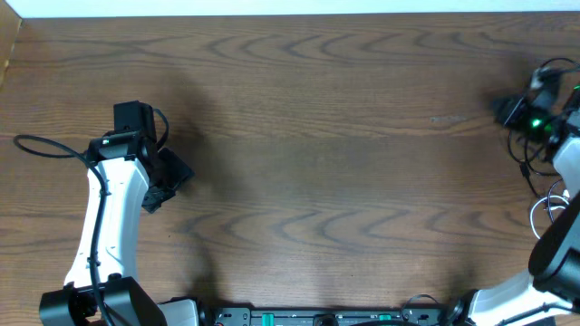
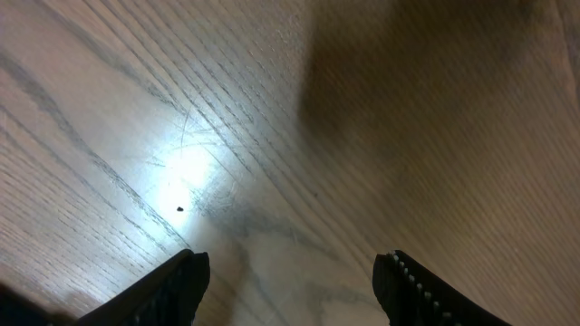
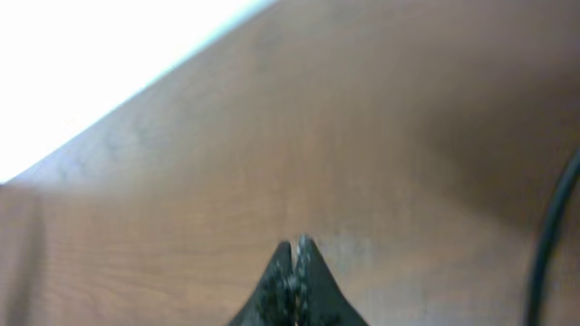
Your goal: Untangle cables
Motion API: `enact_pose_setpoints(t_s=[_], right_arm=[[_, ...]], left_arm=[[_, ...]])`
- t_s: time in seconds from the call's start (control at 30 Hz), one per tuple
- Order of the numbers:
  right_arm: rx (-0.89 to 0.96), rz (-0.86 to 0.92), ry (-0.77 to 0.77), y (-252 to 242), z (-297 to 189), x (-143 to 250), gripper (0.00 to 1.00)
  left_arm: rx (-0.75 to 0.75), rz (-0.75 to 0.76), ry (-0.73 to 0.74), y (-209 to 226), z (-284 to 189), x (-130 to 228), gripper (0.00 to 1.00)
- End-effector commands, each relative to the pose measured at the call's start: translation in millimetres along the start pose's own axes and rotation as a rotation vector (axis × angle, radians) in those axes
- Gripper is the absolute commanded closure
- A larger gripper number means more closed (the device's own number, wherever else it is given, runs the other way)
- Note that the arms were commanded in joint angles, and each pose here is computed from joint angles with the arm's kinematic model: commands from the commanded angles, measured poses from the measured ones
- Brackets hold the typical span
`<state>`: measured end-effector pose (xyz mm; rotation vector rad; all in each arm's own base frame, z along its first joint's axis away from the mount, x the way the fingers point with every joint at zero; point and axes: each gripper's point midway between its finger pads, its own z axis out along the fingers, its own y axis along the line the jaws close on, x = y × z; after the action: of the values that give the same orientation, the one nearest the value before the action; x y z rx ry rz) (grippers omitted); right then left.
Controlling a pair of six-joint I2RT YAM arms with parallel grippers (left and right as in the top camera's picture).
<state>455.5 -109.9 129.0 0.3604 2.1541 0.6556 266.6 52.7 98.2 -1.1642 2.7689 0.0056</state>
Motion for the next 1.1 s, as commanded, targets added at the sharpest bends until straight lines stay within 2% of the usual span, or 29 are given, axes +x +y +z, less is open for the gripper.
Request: enact_pose_setpoints(t_s=[0.0, 0.07, 0.13, 0.33, 0.43, 0.5, 0.73, 0.83, 1.0, 1.07], right_arm=[[0.046, 0.095, -0.164, 2.2, -32.3, -50.5, 0.99], [0.213, 0.262, -0.204, -37.2, -37.9, -48.9, 0.99], [0.316, 0.354, -0.211, -61.5, -38.8, -40.3, 0.99], [0.347, 0.436, -0.105, -93.8, -8.0, -0.9, 0.99], [0.274, 0.433, -0.036, -92.5, 13.7, 17.8, 0.99], [0.16, 0.404, 0.038, -80.6, 33.7, 35.6, 0.99], [0.102, 0.361, 0.186, -67.7, 52.4, 77.0, 0.99], [0.145, 0.378, 0.238, -71.9, 49.0, 92.3, 0.99], [0.427, 0.443, 0.363, -108.0, 25.0, 134.5, 0.99], [0.446, 0.447, 0.373, -110.4, 22.3, 137.6, 0.92]], left_arm=[[0.0, 0.001, -0.009, 0.0, -3.1, -0.3, 0.36], [0.0, 0.001, -0.009, 0.0, -3.1, -0.3, 0.36], [0.0, 0.001, -0.009, 0.0, -3.1, -0.3, 0.36], [0.0, 0.001, -0.009, 0.1, -3.1, -0.2, 0.36], [0.0, 0.001, -0.008, 0.1, -3.1, -0.1, 0.36], [0.0, 0.001, -0.008, 0.2, -3.1, 0.0, 0.36], [-0.003, 0.001, -0.004, 0.8, -3.1, 0.8, 0.36], [-0.004, 0.001, -0.003, 1.0, -3.1, 1.2, 0.36], [-0.004, 0.001, -0.003, 1.0, -3.1, 1.2, 0.36], [-0.003, 0.001, -0.003, 1.0, -3.1, 1.1, 0.36]])
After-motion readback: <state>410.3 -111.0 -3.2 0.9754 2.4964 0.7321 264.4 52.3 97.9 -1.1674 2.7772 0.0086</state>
